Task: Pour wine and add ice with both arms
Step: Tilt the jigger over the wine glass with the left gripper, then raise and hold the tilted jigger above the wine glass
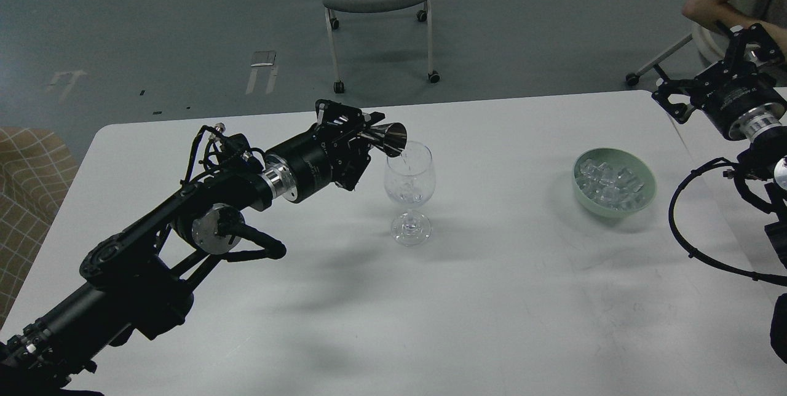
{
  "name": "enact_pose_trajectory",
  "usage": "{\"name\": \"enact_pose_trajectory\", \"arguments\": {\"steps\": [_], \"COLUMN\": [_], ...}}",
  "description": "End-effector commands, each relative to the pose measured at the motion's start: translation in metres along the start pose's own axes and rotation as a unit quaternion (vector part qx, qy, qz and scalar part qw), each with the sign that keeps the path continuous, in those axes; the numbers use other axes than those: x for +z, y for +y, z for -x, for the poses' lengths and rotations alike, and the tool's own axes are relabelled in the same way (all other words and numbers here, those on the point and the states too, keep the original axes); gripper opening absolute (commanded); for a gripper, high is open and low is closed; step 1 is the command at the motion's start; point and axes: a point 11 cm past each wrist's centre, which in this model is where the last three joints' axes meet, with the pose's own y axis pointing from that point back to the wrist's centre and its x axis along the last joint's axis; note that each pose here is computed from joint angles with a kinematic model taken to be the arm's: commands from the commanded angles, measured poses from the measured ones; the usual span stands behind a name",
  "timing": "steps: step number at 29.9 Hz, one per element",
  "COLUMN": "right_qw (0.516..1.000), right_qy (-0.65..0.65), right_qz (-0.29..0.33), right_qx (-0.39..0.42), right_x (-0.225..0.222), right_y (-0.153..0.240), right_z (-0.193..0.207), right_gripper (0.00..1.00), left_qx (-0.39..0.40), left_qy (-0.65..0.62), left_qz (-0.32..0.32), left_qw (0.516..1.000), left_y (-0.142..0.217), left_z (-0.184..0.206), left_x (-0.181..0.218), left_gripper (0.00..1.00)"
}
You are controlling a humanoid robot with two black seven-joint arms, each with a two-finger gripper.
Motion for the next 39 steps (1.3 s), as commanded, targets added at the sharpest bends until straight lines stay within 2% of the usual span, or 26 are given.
{"name": "enact_pose_trajectory", "arguments": {"steps": [1, 7, 22, 30, 35, 39], "right_qw": [1.0, 1.0, 1.0, 1.0, 1.0, 1.0], "right_qy": [0.0, -0.001, 0.003, 0.004, 0.005, 0.004], "right_qz": [0.0, -0.001, -0.003, -0.004, -0.003, -0.005], "right_qx": [0.0, 0.0, 0.0, 0.0, 0.001, 0.0], "right_x": [0.0, 0.0, -0.004, -0.006, -0.006, -0.007], "right_y": [0.0, 0.0, 0.0, 0.001, 0.001, 0.001], "right_z": [0.0, 0.0, 0.0, 0.0, -0.001, -0.001], "right_gripper": [1.0, 1.0, 1.0, 1.0, 1.0, 1.0], "left_qx": [-0.005, -0.004, 0.0, -0.001, -0.02, -0.009], "left_qy": [-0.014, -0.029, -0.093, -0.111, -0.135, -0.162], "left_qz": [0.003, -0.014, -0.013, -0.007, -0.014, -0.016], "left_qw": [1.0, 0.999, 0.996, 0.994, 0.991, 0.987], "left_y": [0.001, 0.002, 0.005, 0.004, 0.002, 0.0], "left_z": [0.003, 0.003, 0.006, 0.007, 0.032, 0.029], "left_x": [0.005, 0.008, 0.013, 0.029, 0.044, 0.045], "left_gripper": [0.0, 0.0, 0.0, 0.0, 0.0, 0.0]}}
